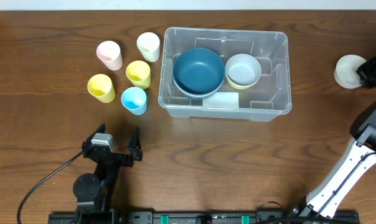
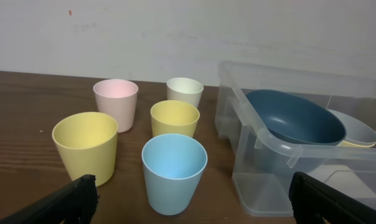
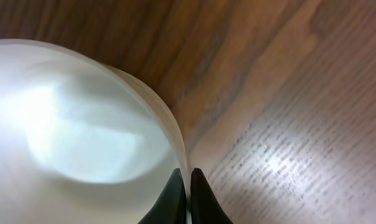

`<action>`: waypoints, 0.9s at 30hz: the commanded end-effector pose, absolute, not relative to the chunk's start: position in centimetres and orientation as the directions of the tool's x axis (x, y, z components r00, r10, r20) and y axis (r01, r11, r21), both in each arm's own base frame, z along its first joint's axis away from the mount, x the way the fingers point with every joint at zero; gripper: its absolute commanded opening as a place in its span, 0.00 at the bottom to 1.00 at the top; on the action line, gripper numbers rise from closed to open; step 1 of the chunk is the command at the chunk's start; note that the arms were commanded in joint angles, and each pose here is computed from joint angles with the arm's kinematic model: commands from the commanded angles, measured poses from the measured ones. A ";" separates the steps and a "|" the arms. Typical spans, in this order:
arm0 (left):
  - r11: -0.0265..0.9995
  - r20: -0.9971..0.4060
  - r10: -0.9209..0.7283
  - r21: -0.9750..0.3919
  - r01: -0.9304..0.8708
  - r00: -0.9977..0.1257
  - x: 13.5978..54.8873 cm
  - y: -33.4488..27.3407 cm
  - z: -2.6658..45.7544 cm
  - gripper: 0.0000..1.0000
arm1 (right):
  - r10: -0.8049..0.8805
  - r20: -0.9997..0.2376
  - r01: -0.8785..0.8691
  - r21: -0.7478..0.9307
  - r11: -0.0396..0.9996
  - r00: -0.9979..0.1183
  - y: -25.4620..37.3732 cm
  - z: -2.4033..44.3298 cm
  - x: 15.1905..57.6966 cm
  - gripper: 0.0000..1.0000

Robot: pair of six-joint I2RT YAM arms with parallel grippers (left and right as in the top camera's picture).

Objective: Pack container
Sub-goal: 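Carry the white bowl over the bin and lower it onto the stack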

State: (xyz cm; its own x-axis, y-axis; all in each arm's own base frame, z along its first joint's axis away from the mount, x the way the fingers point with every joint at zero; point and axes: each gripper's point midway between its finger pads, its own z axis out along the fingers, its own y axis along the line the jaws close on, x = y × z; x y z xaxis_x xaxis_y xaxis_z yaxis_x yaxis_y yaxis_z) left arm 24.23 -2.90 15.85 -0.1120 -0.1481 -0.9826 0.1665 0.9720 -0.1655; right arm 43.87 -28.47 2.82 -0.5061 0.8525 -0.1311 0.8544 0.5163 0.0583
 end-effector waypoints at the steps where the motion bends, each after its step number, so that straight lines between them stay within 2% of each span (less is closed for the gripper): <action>1: 0.971 -0.975 -0.155 -0.180 0.160 -0.157 24.2 -2.9 14.3 0.98 | 0.857 -0.180 0.858 0.101 0.504 -0.482 -28.9 6.8 44.1 0.01; 5: 0.971 -0.975 -0.155 -0.180 0.160 -0.157 24.2 -2.9 14.3 0.98 | 0.840 -0.224 0.763 0.352 0.543 -0.494 -25.6 15.2 47.0 0.01; 9: 0.971 -0.975 -0.155 -0.180 0.160 -0.157 24.2 -2.9 14.3 0.98 | 0.762 -0.312 0.517 0.586 0.624 -0.567 -18.7 26.1 48.3 0.01; 11: 0.971 -0.975 -0.155 -0.180 0.160 -0.157 24.2 -2.9 14.3 0.98 | 0.705 -0.360 0.407 0.621 0.670 -0.611 -14.9 30.0 47.6 0.01; 14: 0.971 -0.975 -0.155 -0.180 0.160 -0.157 24.2 -2.9 14.3 0.98 | 0.580 -0.451 0.268 0.584 0.767 -0.679 -9.1 33.9 46.2 0.01; 18: 0.971 -0.975 -0.155 -0.180 0.160 -0.157 24.2 -2.9 14.3 0.98 | 0.445 -0.469 0.184 0.502 0.845 -0.763 -2.7 34.3 44.8 0.01; 27: 0.971 -0.975 -0.155 -0.180 0.160 -0.157 24.2 -2.9 14.3 0.98 | 0.266 -0.336 0.153 0.328 0.932 -0.904 5.7 27.4 44.2 0.01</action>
